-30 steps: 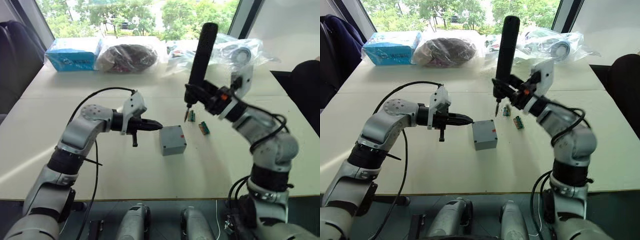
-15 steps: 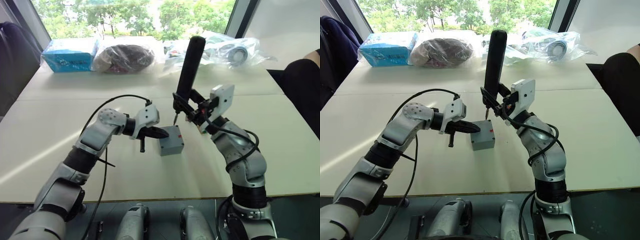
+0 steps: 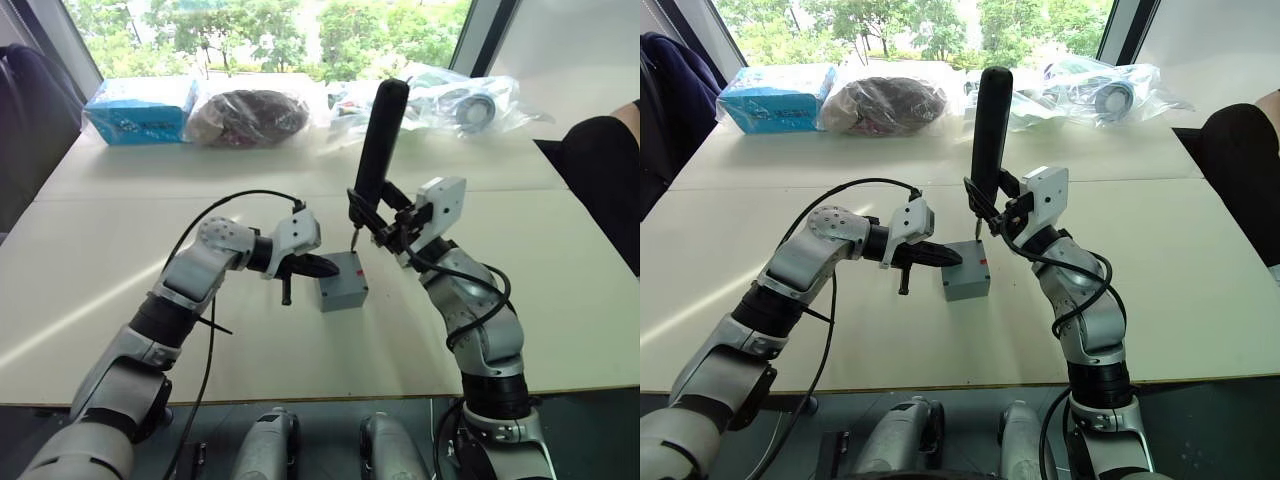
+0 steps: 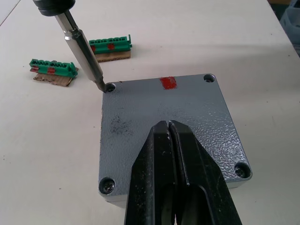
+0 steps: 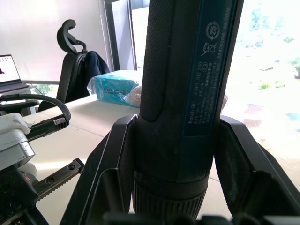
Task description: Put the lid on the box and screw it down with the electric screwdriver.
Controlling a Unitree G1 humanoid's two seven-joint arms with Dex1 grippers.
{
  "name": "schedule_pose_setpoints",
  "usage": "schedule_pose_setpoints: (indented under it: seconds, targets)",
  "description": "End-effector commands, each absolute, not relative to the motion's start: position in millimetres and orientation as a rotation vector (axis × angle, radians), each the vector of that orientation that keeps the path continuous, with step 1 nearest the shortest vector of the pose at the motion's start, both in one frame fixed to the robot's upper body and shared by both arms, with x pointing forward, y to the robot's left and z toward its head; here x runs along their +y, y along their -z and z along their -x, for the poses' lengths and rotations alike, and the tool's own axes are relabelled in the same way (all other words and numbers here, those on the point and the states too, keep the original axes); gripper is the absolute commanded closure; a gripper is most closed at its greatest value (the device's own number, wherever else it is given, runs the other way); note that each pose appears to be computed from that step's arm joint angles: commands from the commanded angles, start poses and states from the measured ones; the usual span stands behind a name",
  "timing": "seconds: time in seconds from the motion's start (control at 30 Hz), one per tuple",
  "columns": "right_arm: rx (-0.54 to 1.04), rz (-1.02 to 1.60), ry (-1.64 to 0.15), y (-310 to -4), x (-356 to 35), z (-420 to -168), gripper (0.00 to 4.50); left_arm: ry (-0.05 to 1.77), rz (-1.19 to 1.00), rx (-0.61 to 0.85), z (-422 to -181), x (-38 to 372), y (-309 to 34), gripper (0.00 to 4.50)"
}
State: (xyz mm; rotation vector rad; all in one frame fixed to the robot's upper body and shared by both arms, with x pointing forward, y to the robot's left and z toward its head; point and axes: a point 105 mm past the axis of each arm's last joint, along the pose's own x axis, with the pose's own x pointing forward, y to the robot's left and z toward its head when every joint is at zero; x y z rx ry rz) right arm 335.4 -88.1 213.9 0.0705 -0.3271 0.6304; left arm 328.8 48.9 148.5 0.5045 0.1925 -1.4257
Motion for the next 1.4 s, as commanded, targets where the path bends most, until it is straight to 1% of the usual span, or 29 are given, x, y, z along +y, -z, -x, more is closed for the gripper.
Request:
schedule_pose_setpoints:
  seconds: [0.03, 0.47, 0.6, 0.73, 0.8, 0.9, 1.07, 1.4]
  targets:
    - [-0.371, -0.088, -0.623, -225.3, -93.6, -329.3, 2.64, 1.427, -0.504, 0.222, -327.3, 51.2, -142.9, 4.5]
    - [-0.352, -0.079, -0.624, -221.3, -95.5, -328.8, 2.64, 1.438, -0.493, 0.227, -325.6, 48.1, -141.9, 4.5]
    - [-0.293, -0.075, -0.628, -200.7, -90.6, -328.6, 2.64, 1.439, -0.493, 0.233, -325.0, 47.6, -140.0, 4.5]
    - [-0.222, -0.129, -0.607, -178.5, -90.1, -333.1, 2.64, 1.439, -0.475, 0.246, -324.1, 47.4, -136.6, 4.5]
    - [-0.204, -0.105, -0.617, -170.1, -87.2, -333.6, 2.64, 1.442, -0.458, 0.254, -322.9, 47.0, -135.3, 4.5]
    - [-0.189, -0.067, -0.626, -164.1, -84.0, -335.0, 2.64, 1.443, -0.467, 0.263, -321.5, 47.4, -131.7, 4.5]
    - [-0.156, -0.1, -0.612, -159.6, -83.9, -340.8, 2.64, 1.439, -0.463, 0.26, -321.2, 45.2, -131.2, 4.5]
    - [-0.147, -0.073, -0.625, -155.9, -81.4, -344.5, 2.64, 1.427, -0.469, 0.27, -321.3, 49.8, -130.7, 4.5]
